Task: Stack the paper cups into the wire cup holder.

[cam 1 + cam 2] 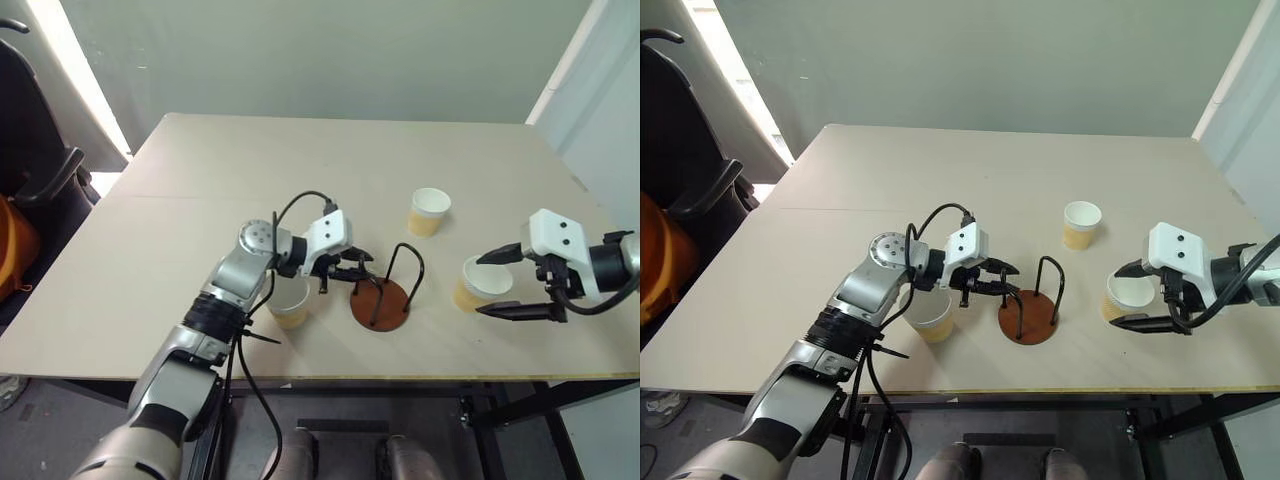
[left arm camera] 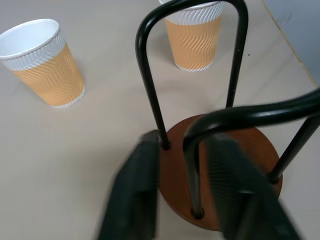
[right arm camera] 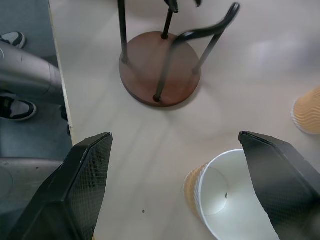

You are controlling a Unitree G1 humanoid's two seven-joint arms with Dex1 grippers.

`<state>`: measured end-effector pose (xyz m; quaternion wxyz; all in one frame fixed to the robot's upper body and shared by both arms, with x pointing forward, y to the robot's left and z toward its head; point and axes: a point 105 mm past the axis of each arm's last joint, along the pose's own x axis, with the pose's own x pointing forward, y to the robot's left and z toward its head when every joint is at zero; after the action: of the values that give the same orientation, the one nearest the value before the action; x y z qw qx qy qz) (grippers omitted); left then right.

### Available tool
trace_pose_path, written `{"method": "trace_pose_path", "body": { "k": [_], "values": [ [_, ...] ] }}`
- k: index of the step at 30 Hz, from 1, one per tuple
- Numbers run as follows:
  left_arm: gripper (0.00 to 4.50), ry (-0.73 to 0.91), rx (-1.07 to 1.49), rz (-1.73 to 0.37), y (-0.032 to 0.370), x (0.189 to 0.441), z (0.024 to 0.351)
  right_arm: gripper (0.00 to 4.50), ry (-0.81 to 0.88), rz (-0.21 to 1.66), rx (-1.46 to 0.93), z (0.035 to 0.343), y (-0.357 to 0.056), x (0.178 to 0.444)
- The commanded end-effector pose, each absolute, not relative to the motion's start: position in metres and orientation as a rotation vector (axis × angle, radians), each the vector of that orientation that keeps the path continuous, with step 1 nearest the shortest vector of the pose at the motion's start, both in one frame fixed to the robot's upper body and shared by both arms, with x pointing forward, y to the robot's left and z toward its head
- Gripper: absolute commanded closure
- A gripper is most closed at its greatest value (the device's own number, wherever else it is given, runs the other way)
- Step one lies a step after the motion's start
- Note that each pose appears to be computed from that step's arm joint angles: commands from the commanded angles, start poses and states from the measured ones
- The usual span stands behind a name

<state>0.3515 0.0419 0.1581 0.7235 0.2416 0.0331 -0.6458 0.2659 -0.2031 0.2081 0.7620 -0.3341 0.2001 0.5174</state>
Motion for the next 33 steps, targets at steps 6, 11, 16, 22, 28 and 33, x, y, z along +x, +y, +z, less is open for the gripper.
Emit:
{"method": "trace_pose_path", "body": {
  "k": [6,11,16,22,28,33],
  "values": [
    [0.21,-0.075,0.67,-1.371,0.042,0.36,0.189,0.29,0.41,1.09,-0.783,0.219,-0.207,0.268],
    [0.21,-0.109,0.71,-1.402,0.057,0.354,0.217,0.29,0.414,1.09,-0.789,0.221,-0.21,0.269],
    [0.21,-0.08,0.757,-1.407,0.092,0.346,0.234,0.29,0.464,1.044,-0.812,0.219,-0.226,0.272],
    [0.21,-0.169,0.553,-1.451,0.122,0.308,0.278,0.29,0.505,1.031,-0.844,0.203,-0.231,0.277],
    [0.21,-0.096,0.567,-1.48,0.137,0.274,0.282,0.29,0.523,1.039,-0.875,0.188,-0.227,0.285],
    [0.21,-0.072,0.61,-1.399,0.143,0.271,0.29,0.29,0.54,1.012,-0.912,0.18,-0.229,0.296]
  ]
}}
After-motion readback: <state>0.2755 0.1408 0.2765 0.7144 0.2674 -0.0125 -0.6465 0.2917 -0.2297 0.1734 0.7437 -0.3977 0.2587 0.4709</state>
